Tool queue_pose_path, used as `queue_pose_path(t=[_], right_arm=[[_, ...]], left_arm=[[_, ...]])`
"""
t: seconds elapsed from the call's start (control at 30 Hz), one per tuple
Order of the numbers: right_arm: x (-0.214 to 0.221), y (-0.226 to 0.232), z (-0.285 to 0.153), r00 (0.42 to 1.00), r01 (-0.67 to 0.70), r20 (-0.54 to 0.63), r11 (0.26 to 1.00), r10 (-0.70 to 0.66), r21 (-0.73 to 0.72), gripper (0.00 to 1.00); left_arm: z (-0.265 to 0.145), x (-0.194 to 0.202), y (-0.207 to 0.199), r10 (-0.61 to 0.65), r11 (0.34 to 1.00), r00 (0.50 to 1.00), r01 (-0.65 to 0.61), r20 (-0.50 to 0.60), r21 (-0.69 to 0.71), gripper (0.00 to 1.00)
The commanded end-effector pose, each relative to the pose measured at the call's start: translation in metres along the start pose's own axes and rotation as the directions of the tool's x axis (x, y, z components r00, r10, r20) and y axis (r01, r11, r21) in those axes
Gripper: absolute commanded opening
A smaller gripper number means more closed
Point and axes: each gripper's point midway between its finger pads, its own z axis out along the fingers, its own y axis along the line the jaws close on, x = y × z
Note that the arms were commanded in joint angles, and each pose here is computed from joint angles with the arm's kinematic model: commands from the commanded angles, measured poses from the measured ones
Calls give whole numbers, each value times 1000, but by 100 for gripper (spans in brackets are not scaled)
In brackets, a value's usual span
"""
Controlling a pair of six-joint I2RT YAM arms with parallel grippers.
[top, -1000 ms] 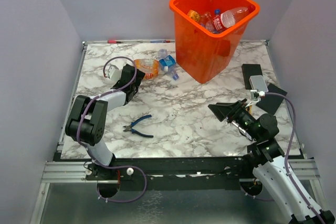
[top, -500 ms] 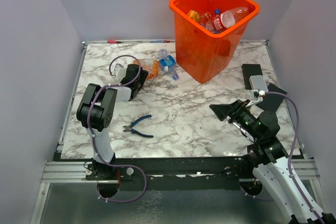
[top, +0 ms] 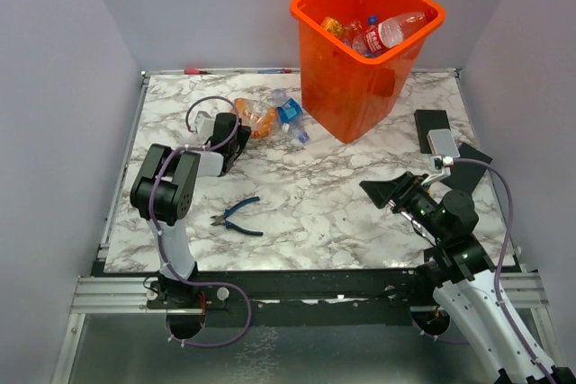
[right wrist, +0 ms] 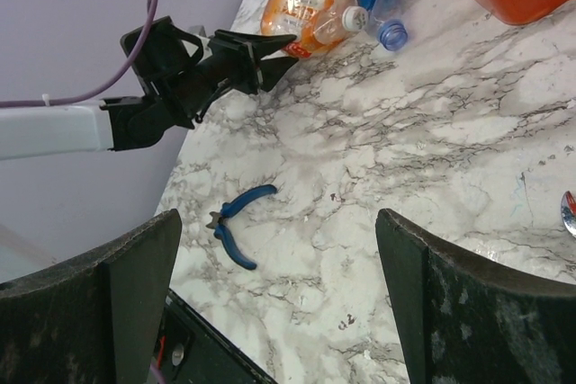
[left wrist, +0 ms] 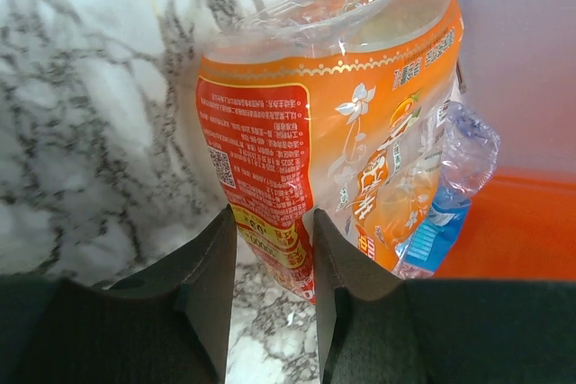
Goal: Put the plastic bottles in the bin
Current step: Pick up the plastic bottle at the center of the board.
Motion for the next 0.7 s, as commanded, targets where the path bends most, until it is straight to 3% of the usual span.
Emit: queue_pose_path(t=[0.0,0.2,0.43,0.67], right_arm=[[-2,0,-3,1000,13,6,1000,-13,15,92],[8,-3,-1,1000,-5,-30,1000,5,8,92],[15,9,6,996,-38,-78,997,33,-65,90],[23,9,18,995,-82,-69,992,75,-100,87]], left_arm=[[-26,-8,7,27,1000,999,-27,-17,13,14],[-77,-28,9,31,998,999,-32,8,58,0],[-150,-35,-12,3,981,1000,0,-16,194,0],[-204,26,-11,46,965,976,12,-214,263,0]])
